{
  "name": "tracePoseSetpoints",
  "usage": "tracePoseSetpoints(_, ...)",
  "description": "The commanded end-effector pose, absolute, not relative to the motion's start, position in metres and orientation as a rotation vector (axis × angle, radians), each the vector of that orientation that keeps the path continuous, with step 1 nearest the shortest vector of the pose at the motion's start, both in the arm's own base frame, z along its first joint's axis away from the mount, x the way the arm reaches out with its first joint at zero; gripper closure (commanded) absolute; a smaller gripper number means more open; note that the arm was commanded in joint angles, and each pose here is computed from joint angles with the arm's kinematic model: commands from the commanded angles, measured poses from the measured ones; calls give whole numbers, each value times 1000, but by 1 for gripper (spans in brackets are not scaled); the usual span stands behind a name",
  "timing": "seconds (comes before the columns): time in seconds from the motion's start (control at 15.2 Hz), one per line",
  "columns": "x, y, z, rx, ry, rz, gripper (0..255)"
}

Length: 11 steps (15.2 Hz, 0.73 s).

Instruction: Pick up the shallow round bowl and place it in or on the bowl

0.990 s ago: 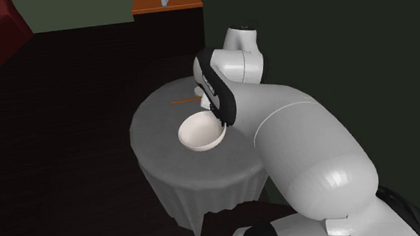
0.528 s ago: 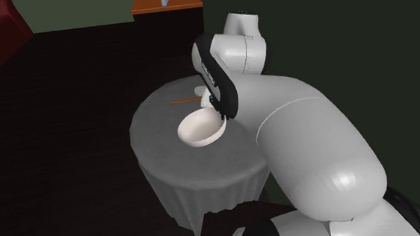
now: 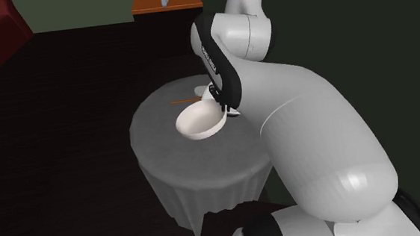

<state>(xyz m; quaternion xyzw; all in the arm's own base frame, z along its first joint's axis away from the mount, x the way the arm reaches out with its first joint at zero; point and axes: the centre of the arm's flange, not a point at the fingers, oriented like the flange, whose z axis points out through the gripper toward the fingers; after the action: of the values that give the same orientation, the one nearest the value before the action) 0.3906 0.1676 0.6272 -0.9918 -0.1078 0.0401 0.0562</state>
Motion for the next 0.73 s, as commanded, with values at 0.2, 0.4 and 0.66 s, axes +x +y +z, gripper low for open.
tracePoseSetpoints(0.2, 391, 168, 653, -3009, -327, 122, 255)
tracePoseSetpoints(0.4, 391, 168, 669, -3009, -327, 122, 255)
tracePoseSetpoints(0.66, 427, 152, 679, -3009, -327, 122, 255)
